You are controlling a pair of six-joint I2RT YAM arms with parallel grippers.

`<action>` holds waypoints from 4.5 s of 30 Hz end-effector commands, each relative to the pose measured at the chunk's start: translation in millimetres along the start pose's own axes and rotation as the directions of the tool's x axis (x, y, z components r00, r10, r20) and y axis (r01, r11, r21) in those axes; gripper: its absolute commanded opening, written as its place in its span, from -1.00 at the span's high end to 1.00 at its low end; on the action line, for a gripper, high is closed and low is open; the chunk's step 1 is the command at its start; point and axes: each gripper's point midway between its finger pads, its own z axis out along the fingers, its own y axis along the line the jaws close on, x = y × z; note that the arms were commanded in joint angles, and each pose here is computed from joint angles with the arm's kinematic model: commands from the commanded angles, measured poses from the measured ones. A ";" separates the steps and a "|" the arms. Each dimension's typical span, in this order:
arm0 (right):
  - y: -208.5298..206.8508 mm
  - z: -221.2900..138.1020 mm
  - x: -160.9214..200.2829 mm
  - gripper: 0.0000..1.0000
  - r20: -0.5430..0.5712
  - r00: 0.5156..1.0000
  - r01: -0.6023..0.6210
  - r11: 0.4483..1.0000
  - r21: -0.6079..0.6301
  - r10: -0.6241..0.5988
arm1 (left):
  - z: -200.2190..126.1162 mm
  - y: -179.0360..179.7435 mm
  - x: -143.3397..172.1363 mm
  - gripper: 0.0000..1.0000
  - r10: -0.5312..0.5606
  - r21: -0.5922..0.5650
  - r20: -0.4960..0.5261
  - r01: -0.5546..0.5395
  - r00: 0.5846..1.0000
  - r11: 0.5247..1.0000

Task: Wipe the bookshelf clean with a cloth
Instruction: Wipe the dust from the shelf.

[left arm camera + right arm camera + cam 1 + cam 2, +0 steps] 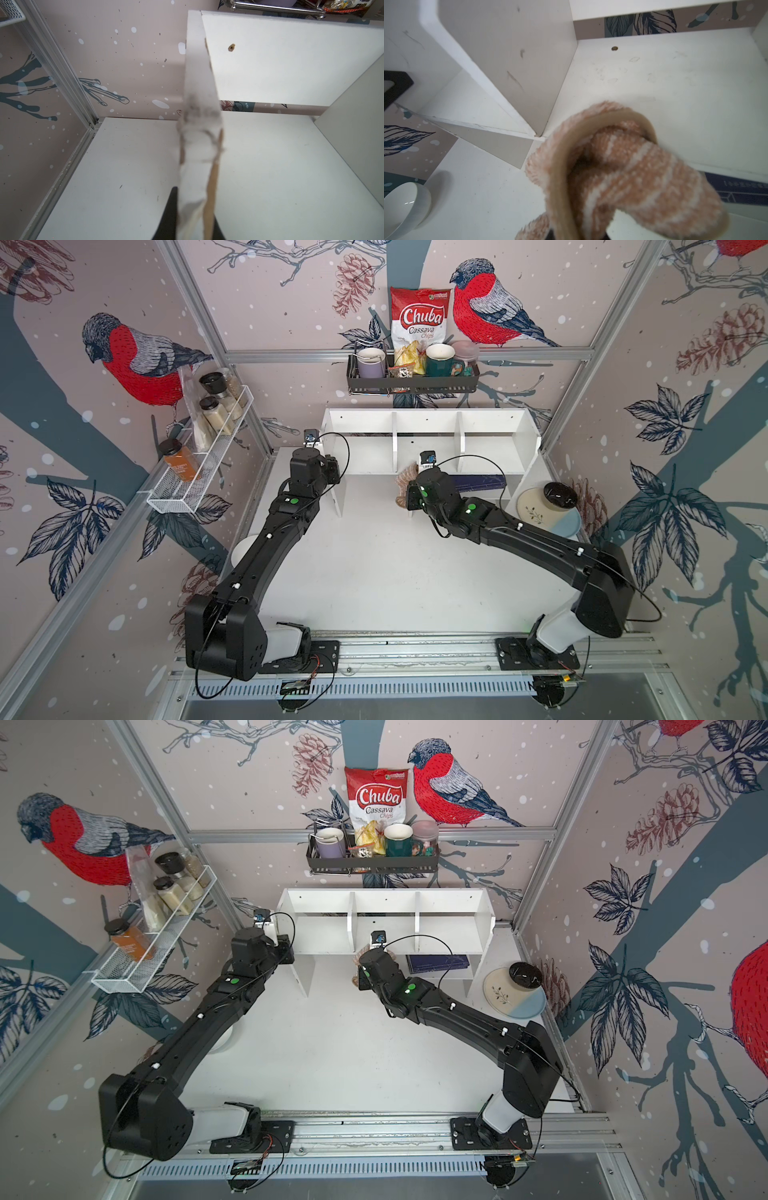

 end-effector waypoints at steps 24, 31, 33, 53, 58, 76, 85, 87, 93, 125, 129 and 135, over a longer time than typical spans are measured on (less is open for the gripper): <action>-170.8 20.9 93.4 1.00 -0.098 0.956 -0.248 0.942 0.225 0.275 | -0.3 -19.0 14.6 1.00 -0.077 0.095 -0.063 0.083 0.995 0.992; -268.2 -28.6 89.5 1.00 -0.015 0.910 -0.382 0.854 0.353 0.413 | -1.4 -17.5 12.8 1.00 -0.075 0.090 -0.059 0.080 0.995 0.993; -295.0 -48.8 82.2 1.00 0.039 0.888 -0.437 0.816 0.377 0.457 | -1.3 -18.4 12.7 1.00 -0.076 0.095 -0.059 0.081 0.995 0.992; -124.7 -80.7 -24.2 1.00 0.118 0.982 -0.162 0.981 0.111 0.149 | -4.8 -21.4 8.3 1.00 -0.083 0.113 -0.050 0.088 0.995 0.990; -33.6 -53.5 -32.1 1.00 0.106 0.993 -0.060 0.998 -0.012 0.060 | -6.3 -22.7 6.4 1.00 -0.087 0.121 -0.046 0.091 0.995 0.988; 65.7 9.2 -13.6 1.00 0.027 1.000 0.003 0.993 -0.117 0.000 | -7.8 -21.6 6.0 1.00 -0.083 0.116 -0.042 0.087 0.996 0.989; 21.7 -11.5 -23.4 1.00 0.080 0.995 -0.052 0.994 -0.099 0.060 | -5.9 -22.6 5.6 1.00 -0.096 0.127 -0.046 0.101 0.994 0.987; 35.5 -4.5 -22.5 1.00 0.068 0.996 -0.044 0.991 -0.126 0.052 | -6.2 -21.8 5.5 1.00 -0.096 0.124 -0.045 0.101 0.994 0.987; 102.0 17.1 -18.2 1.00 0.055 0.998 -0.008 0.970 -0.242 0.022 | -5.9 -22.8 6.3 1.00 -0.095 0.130 -0.048 0.101 0.994 0.986; 190.6 98.1 82.8 1.00 -0.092 0.995 -0.056 0.935 -0.351 0.025 | -11.5 -22.7 -0.6 1.00 -0.122 0.140 -0.031 0.126 0.992 0.982; 188.9 76.9 29.7 1.00 0.015 0.999 -0.032 0.936 -0.351 0.040 | -12.0 -21.5 -2.0 1.00 -0.125 0.138 -0.027 0.127 0.992 0.982; 185.1 71.9 -1.0 1.00 0.072 0.995 -0.043 0.941 -0.337 0.071 | -12.9 -19.8 -3.1 1.00 -0.126 0.136 -0.023 0.128 0.992 0.982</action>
